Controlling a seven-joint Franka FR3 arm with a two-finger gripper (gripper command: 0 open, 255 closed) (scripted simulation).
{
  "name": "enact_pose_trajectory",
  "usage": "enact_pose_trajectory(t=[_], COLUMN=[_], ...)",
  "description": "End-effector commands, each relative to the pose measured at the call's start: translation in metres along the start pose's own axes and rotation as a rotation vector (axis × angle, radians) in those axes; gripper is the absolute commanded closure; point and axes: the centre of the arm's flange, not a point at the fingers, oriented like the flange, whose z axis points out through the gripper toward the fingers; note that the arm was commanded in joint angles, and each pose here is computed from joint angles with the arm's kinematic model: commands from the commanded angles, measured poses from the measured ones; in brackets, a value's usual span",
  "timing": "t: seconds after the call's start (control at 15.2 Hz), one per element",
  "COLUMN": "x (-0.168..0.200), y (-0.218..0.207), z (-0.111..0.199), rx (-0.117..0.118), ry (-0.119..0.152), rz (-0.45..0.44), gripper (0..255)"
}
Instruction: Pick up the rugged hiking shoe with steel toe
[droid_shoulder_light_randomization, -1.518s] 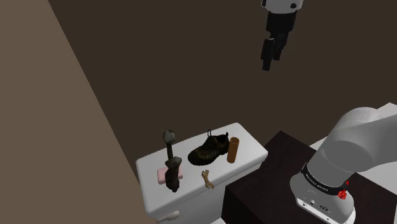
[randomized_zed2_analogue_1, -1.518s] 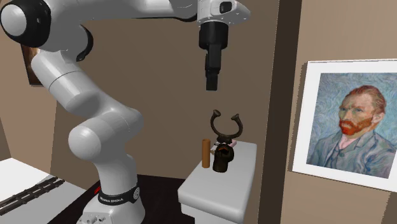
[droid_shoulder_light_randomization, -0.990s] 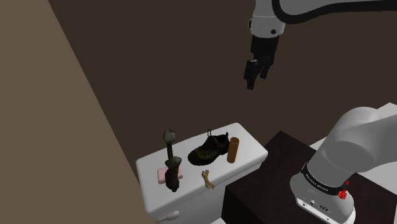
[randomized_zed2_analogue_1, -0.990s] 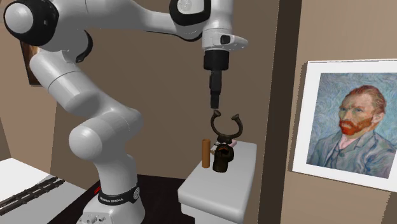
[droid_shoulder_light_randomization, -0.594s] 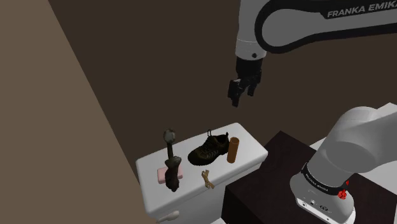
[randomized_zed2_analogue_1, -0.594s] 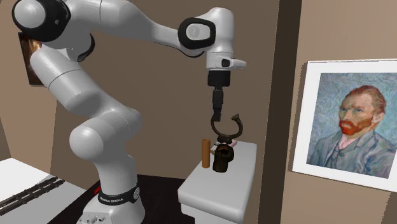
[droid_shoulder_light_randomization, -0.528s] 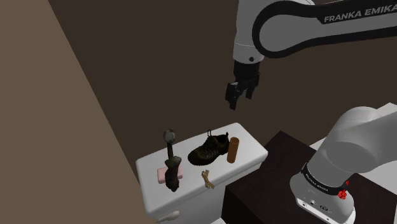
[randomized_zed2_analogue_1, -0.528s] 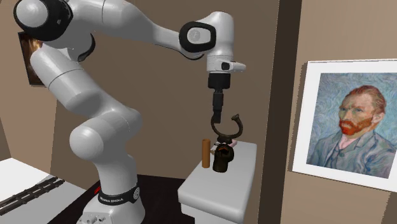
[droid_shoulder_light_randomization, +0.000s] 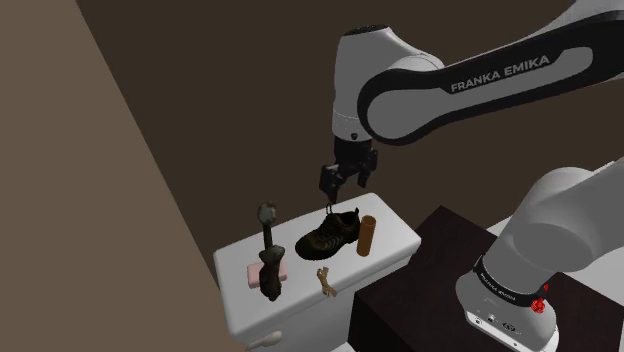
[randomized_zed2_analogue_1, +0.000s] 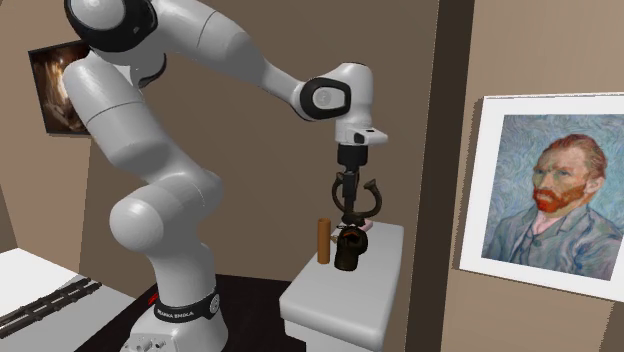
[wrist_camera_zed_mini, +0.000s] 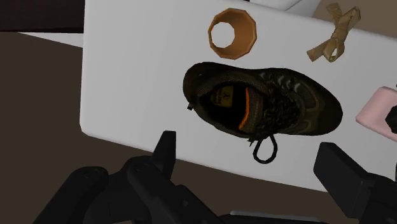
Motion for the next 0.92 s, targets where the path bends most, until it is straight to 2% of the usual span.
enact_pose_trajectory(t=[0.0, 0.66, 0.73, 0.86], x=[0.007, 0.008, 0.009, 0.009], y=[-0.022, -0.027, -0.027, -0.027], z=[0.017, 0.062, 0.063, 0.063], rx=[0.012, 0.015, 0.015, 0.015], ry=[0.004, 0.004, 0.004, 0.004], rz=[0.025, 0.032, 0.032, 0.032], gripper=[0, 0, 255, 255])
